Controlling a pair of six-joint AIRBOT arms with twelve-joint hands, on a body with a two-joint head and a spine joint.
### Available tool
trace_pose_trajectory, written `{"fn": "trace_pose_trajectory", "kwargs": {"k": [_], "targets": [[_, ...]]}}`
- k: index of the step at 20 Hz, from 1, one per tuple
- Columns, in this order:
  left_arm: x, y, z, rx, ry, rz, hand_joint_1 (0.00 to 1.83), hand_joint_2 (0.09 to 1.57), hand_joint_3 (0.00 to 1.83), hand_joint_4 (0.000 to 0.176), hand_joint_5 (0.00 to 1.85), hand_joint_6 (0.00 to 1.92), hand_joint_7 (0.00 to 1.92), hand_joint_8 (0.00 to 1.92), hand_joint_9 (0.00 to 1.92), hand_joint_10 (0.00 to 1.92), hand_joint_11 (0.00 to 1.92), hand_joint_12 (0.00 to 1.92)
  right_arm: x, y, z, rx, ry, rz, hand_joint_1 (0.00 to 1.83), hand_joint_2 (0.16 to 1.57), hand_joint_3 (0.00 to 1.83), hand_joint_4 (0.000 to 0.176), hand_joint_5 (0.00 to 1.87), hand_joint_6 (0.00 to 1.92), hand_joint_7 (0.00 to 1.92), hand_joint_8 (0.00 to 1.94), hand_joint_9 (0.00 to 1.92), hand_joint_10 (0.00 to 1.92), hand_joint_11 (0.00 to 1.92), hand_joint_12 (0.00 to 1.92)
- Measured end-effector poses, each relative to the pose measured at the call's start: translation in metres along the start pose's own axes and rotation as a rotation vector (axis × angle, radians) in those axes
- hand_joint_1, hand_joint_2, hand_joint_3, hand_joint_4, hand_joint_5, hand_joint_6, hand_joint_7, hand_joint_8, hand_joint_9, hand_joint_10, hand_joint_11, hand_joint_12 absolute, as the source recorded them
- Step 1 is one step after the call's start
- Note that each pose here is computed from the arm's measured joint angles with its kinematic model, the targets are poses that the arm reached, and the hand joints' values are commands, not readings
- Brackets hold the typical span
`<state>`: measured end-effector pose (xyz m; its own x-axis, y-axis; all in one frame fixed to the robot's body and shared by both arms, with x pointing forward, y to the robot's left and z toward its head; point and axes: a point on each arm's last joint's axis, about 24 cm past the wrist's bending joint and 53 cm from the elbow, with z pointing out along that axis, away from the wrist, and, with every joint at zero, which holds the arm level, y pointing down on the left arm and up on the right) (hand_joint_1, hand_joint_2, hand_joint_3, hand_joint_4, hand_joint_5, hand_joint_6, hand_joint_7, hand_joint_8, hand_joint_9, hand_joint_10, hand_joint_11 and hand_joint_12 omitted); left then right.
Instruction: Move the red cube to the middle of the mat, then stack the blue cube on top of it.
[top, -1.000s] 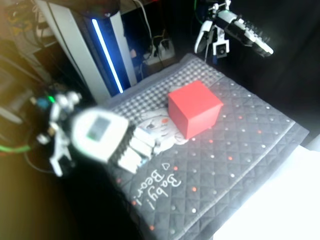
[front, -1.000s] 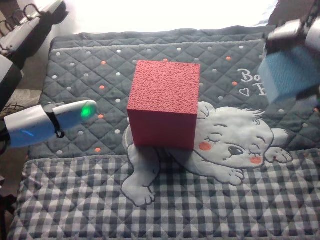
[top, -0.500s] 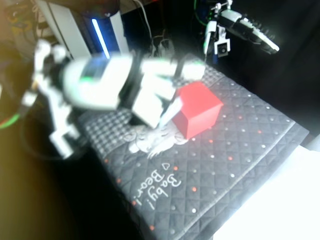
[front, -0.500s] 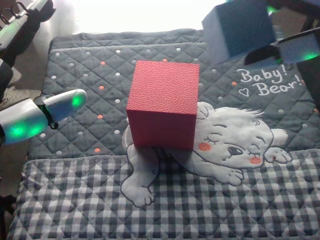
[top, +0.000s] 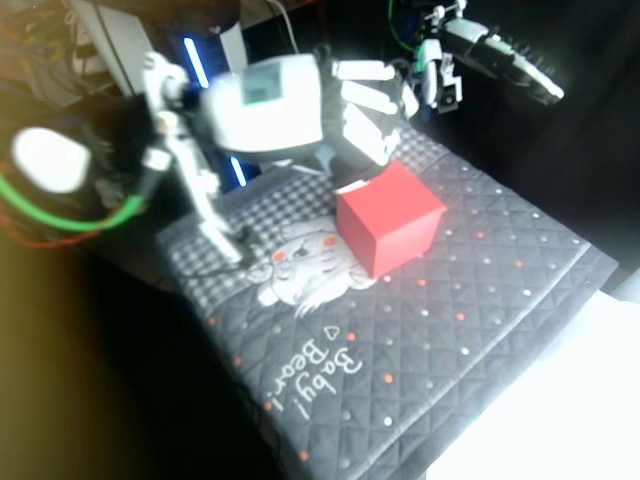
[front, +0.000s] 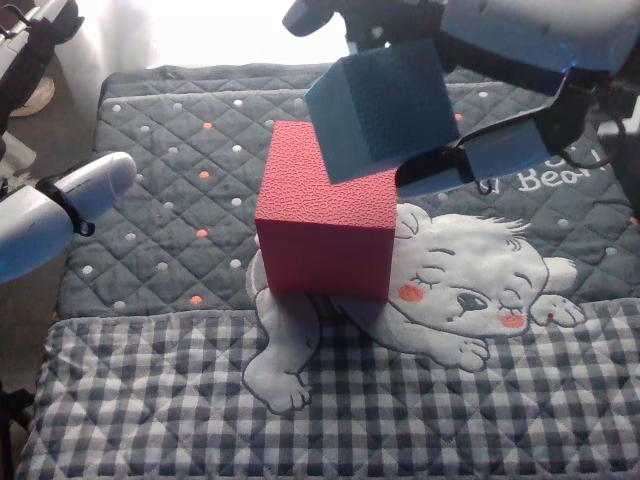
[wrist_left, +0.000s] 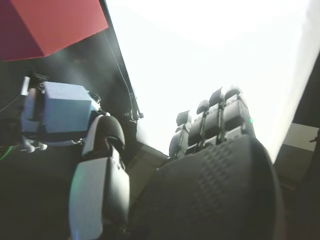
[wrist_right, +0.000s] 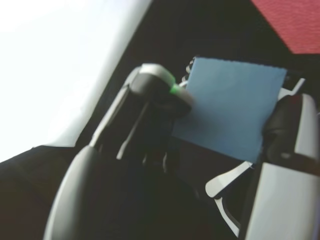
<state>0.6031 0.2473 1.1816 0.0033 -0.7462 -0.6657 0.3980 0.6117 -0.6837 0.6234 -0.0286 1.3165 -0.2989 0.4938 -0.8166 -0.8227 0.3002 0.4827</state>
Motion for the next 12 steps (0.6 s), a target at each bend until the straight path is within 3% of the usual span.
{"fn": "trace_pose_trajectory", "kwargs": {"k": [2, 3, 4, 5, 6, 7, 8, 9, 10, 11, 12], "targets": [[-0.001, 0.0, 0.0, 0.002, -0.003, 0.0, 0.6, 1.24, 0.03, 0.139, 0.0, 0.0, 0.0, 0.0, 0.0, 0.0, 0.0, 0.0, 0.008, -0.005, -0.001, 0.009, 0.012, 0.013, 1.32, 0.91, 0.81, 0.0, 0.07, 1.1, 0.71, 1.75, 0.98, 1.92, 0.92, 1.92], [-0.001, 0.0, 0.0, 0.002, -0.003, 0.0, 0.62, 1.25, 0.02, 0.139, 0.0, 0.0, 0.0, 0.0, 0.0, 0.0, 0.0, 0.0, 0.01, -0.008, -0.002, 0.013, 0.014, 0.018, 1.31, 0.95, 0.76, 0.0, 0.04, 0.83, 0.68, 1.77, 0.95, 1.92, 0.89, 1.92], [-0.001, 0.0, 0.0, 0.0, -0.004, -0.001, 0.66, 1.25, 0.02, 0.137, 0.0, 0.0, 0.0, 0.0, 0.0, 0.0, 0.0, 0.0, 0.013, -0.012, -0.002, 0.019, 0.019, 0.027, 1.3, 0.97, 0.74, 0.0, 0.01, 0.19, 0.66, 1.79, 0.94, 1.92, 0.88, 1.92], [0.0, 0.0, -0.001, 0.0, -0.004, -0.002, 0.69, 1.26, 0.02, 0.139, 0.0, 0.0, 0.0, 0.0, 0.0, 0.0, 0.0, 0.0, 0.015, -0.016, -0.001, 0.03, 0.025, 0.029, 1.29, 1.0, 0.68, 0.0, 0.0, 0.04, 0.65, 1.78, 0.94, 1.92, 0.87, 1.92], [0.0, 0.001, -0.002, -0.003, -0.006, -0.002, 0.71, 1.26, 0.02, 0.142, 0.0, 0.0, 0.0, 0.0, 0.0, 0.0, 0.0, 0.0, 0.018, -0.019, 0.001, 0.039, 0.033, 0.031, 1.27, 1.1, 0.51, 0.0, 0.13, 0.08, 0.6, 1.78, 0.89, 1.92, 0.83, 1.92], [0.0, 0.003, -0.003, -0.009, -0.004, -0.002, 0.73, 1.25, 0.02, 0.14, 0.0, 0.0, 0.0, 0.0, 0.0, 0.0, 0.0, 0.0, 0.021, -0.021, 0.003, 0.042, 0.04, 0.03, 1.09, 1.29, 0.21, 0.0, 0.37, 1.33, 0.59, 1.82, 0.68, 1.92, 0.74, 1.92], [-0.001, 0.005, -0.003, -0.015, -0.008, -0.003, 0.74, 1.25, 0.01, 0.136, 0.0, 0.0, 0.0, 0.0, 0.0, 0.0, 0.0, 0.0, 0.025, -0.023, 0.004, 0.051, 0.052, 0.025, 0.91, 1.37, 0.06, 0.0, 0.46, 1.65, 0.34, 1.73, 0.52, 1.92, 0.67, 1.92], [-0.002, 0.005, -0.003, -0.016, -0.014, -0.003, 0.76, 1.25, 0.01, 0.133, 0.0, 0.0, 0.0, 0.0, 0.0, 0.0, 0.0, 0.0, 0.028, -0.024, 0.005, 0.056, 0.063, 0.019, 0.63, 1.33, 0.01, 0.0, 0.12, 1.37, 0.1, 1.27, 0.1, 1.68, 0.19, 1.92], [-0.004, 0.006, -0.003, -0.022, -0.021, -0.004, 0.76, 1.25, 0.01, 0.131, 0.0, 0.0, 0.0, 0.0, 0.0, 0.0, 0.0, 0.0, 0.032, -0.028, 0.005, 0.071, 0.076, 0.016, 0.51, 1.31, 0.0, 0.0, 0.02, 1.06, 0.08, 0.88, 0.02, 1.39, 0.04, 1.85], [-0.004, 0.007, -0.003, -0.023, -0.022, -0.006, 0.73, 1.25, 0.01, 0.123, 0.0, 0.0, 0.0, 0.0, 0.0, 0.0, 0.0, 0.0, 0.031, -0.031, 0.005, 0.077, 0.077, 0.013, 0.41, 1.29, 0.0, 0.0, 0.04, 0.42, 0.11, 0.25, 0.0, 0.72, 0.0, 1.11], [-0.004, 0.007, -0.003, -0.023, -0.021, -0.006, 0.73, 1.25, 0.01, 0.123, 0.0, 0.0, 0.0, 0.0, 0.0, 0.0, 0.0, 0.0, 0.031, -0.032, 0.005, 0.081, 0.077, 0.012, 0.41, 1.29, 0.0, 0.0, 0.04, 0.42, 0.11, 0.25, 0.0, 0.72, 0.0, 1.11]]}}
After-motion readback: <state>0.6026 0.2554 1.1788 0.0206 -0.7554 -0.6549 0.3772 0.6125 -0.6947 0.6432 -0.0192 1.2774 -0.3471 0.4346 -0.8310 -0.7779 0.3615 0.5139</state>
